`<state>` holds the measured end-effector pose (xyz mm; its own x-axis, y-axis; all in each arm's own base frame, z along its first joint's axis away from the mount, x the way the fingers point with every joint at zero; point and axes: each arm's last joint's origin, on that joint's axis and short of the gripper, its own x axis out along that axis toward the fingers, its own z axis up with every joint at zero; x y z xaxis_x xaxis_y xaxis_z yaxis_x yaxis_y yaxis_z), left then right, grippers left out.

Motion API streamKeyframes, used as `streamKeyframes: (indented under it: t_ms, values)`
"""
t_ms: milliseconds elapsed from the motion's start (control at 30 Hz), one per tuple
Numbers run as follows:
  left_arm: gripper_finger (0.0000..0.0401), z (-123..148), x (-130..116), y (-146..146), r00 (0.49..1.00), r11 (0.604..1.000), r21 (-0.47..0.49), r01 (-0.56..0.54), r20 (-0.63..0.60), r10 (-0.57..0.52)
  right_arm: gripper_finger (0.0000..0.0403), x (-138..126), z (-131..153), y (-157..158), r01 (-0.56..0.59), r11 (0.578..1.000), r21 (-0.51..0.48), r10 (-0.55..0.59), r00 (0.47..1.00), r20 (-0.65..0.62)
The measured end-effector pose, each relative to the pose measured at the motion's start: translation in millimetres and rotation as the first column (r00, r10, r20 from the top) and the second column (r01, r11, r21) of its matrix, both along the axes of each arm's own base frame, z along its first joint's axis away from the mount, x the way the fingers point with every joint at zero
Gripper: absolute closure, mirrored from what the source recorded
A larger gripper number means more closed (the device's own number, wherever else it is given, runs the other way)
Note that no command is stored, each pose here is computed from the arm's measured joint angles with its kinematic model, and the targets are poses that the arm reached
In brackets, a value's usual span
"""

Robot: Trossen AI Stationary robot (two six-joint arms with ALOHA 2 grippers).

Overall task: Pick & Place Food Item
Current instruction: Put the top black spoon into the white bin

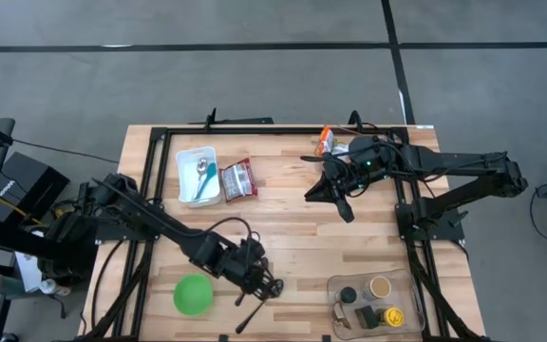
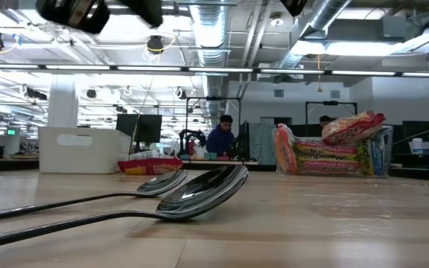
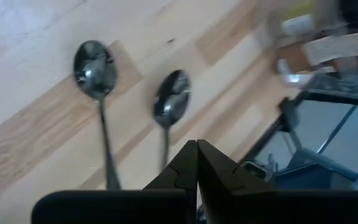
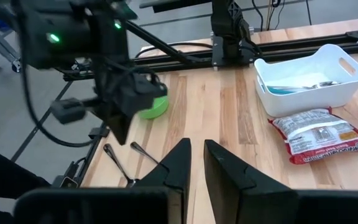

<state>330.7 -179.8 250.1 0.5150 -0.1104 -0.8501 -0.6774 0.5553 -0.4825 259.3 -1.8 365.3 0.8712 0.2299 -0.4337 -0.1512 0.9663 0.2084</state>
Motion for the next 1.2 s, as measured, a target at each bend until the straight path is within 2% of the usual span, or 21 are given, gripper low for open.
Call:
streamKeyframes:
  t_ms: [167,300,567,767,1200]
  values:
    - [0.0401,22,7,-2,0.997,1.000,0.005,-0.022,0.068,0.022,0.0363,0,0,0,-0.003,1.000,-0.008,0.003,1.000,0.002]
    - [0.0401,20,9,-3,0.997,1.000,0.016,-0.027,0.069,0.026,0.0363,0,0,0,-0.003,1.000,-0.008,0.003,1.000,0.003]
    - [0.0401,-23,21,-10,0.998,0.997,0.070,-0.011,-0.066,0.015,0.0363,1,2,0,-0.003,1.000,-0.009,0.003,1.000,0.027]
    - [0.0401,-47,19,-5,0.978,0.989,0.149,-0.005,-0.205,0.036,0.0363,1,2,0,-0.004,1.000,-0.009,0.004,1.000,0.027]
    - [0.0401,-75,17,-4,0.965,0.983,0.182,0.004,-0.260,0.044,0.0363,1,2,0,-0.004,1.000,-0.009,0.004,1.000,0.028]
